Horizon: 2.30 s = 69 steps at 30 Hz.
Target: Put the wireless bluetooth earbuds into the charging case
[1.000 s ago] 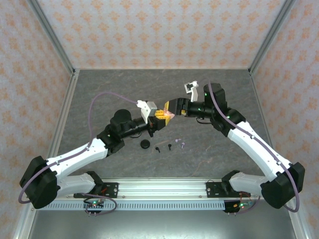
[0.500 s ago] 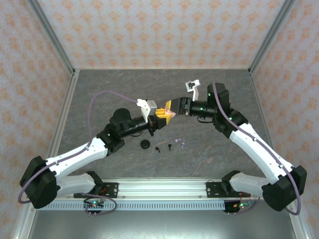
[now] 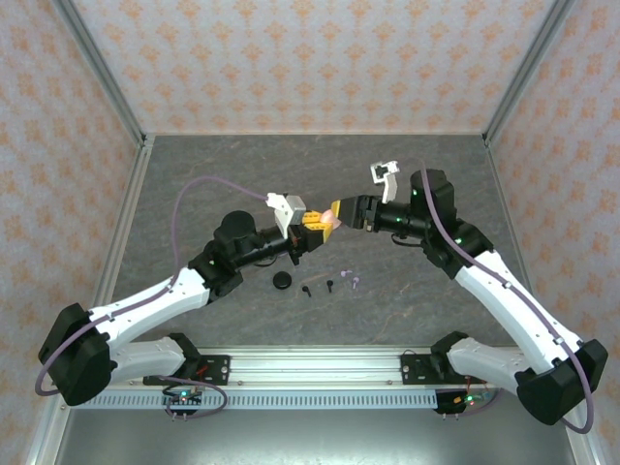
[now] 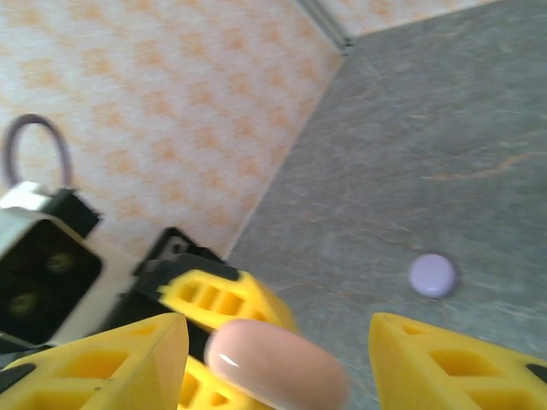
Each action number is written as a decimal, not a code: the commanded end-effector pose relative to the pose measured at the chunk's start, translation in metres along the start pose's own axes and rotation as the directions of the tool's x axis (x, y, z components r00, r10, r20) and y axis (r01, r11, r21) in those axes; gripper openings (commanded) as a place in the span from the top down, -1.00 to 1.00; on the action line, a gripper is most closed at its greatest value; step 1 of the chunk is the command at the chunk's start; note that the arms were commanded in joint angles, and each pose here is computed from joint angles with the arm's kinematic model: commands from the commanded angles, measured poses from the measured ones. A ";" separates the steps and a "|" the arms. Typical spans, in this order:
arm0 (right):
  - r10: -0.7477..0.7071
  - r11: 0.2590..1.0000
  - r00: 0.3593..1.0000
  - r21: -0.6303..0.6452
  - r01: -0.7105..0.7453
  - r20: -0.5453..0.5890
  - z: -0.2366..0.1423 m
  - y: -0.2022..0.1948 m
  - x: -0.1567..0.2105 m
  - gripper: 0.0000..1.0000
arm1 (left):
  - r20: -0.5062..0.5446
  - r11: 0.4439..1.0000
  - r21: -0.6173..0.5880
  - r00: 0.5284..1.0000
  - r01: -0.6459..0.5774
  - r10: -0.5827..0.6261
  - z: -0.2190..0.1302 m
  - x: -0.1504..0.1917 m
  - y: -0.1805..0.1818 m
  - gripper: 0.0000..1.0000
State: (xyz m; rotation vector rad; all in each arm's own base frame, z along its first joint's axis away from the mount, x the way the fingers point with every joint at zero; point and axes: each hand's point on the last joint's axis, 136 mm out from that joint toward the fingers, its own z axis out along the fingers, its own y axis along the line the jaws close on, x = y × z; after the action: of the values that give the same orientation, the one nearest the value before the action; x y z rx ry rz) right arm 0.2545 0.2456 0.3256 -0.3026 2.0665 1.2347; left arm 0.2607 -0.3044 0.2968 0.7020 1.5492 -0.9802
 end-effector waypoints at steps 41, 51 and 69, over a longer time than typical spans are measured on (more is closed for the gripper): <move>-0.163 0.843 0.956 0.538 0.005 0.246 -0.084 -0.083 -0.005 -0.99 | -0.282 0.689 -0.600 0.699 0.406 -0.657 0.078 0.203 0.233 0.49; -0.136 0.852 0.961 0.523 -0.012 0.243 -0.077 -0.086 -0.001 -0.98 | -0.268 0.681 -0.626 0.715 0.380 -0.645 0.063 0.196 0.238 0.00; -0.036 0.883 0.996 0.469 -0.008 0.085 -0.003 -0.120 0.025 -0.99 | -0.106 0.656 -0.704 0.873 0.271 -0.476 -0.034 0.087 0.218 -0.41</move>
State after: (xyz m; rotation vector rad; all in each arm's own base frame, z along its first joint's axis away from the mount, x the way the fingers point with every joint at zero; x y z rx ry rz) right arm 0.2895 0.1705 0.2171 0.0526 2.2267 0.6566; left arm 0.4212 -0.2039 0.1698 0.0251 2.1868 -0.6370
